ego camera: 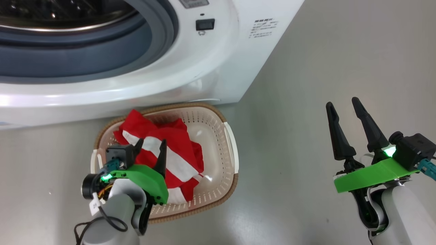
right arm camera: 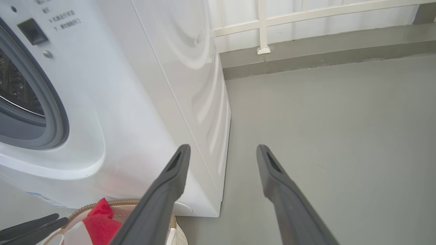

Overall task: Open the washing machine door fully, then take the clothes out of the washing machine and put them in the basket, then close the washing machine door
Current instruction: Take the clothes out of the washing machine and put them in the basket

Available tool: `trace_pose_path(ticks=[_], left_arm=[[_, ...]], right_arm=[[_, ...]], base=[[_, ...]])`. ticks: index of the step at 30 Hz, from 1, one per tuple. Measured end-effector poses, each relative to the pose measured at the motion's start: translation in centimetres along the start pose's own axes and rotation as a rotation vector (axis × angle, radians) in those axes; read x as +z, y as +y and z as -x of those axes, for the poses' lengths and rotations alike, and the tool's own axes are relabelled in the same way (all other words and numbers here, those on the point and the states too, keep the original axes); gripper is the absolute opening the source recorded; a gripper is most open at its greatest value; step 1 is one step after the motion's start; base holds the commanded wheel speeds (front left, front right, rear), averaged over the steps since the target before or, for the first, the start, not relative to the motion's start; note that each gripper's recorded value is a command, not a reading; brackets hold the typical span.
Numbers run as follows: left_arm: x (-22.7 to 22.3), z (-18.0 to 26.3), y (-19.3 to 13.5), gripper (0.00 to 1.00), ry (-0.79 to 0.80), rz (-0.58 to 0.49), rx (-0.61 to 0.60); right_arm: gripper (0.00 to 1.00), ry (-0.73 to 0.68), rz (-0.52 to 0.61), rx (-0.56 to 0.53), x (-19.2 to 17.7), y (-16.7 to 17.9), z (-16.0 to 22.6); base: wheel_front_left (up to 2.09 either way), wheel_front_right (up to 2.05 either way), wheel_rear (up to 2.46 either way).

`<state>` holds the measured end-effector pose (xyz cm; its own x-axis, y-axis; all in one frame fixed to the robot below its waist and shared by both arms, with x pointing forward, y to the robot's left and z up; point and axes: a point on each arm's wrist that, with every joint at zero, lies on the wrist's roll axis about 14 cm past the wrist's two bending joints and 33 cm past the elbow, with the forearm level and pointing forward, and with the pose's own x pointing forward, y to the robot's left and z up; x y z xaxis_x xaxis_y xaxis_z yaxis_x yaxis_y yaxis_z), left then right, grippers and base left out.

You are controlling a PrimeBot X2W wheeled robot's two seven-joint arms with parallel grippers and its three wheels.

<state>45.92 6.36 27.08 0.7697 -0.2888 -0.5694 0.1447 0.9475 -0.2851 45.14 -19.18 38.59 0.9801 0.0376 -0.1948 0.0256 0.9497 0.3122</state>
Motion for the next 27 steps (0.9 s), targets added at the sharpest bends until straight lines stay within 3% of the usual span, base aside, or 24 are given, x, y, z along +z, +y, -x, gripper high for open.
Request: trace_pose_path(ticks=[13,27], left_arm=[[7.4,4.5,1.2,1.0,-0.266,-0.024,0.057],[11.9,10.9,1.7,1.0,-0.472,-0.067,0.08]], right_arm=[[1.0,-0.044,-0.002,0.017,2.2,1.0,2.8],[1.0,-0.079,0.006,0.032,3.8,1.6,6.0]], base=[[0.0,0.0,0.0],[0.0,0.0,0.0]])
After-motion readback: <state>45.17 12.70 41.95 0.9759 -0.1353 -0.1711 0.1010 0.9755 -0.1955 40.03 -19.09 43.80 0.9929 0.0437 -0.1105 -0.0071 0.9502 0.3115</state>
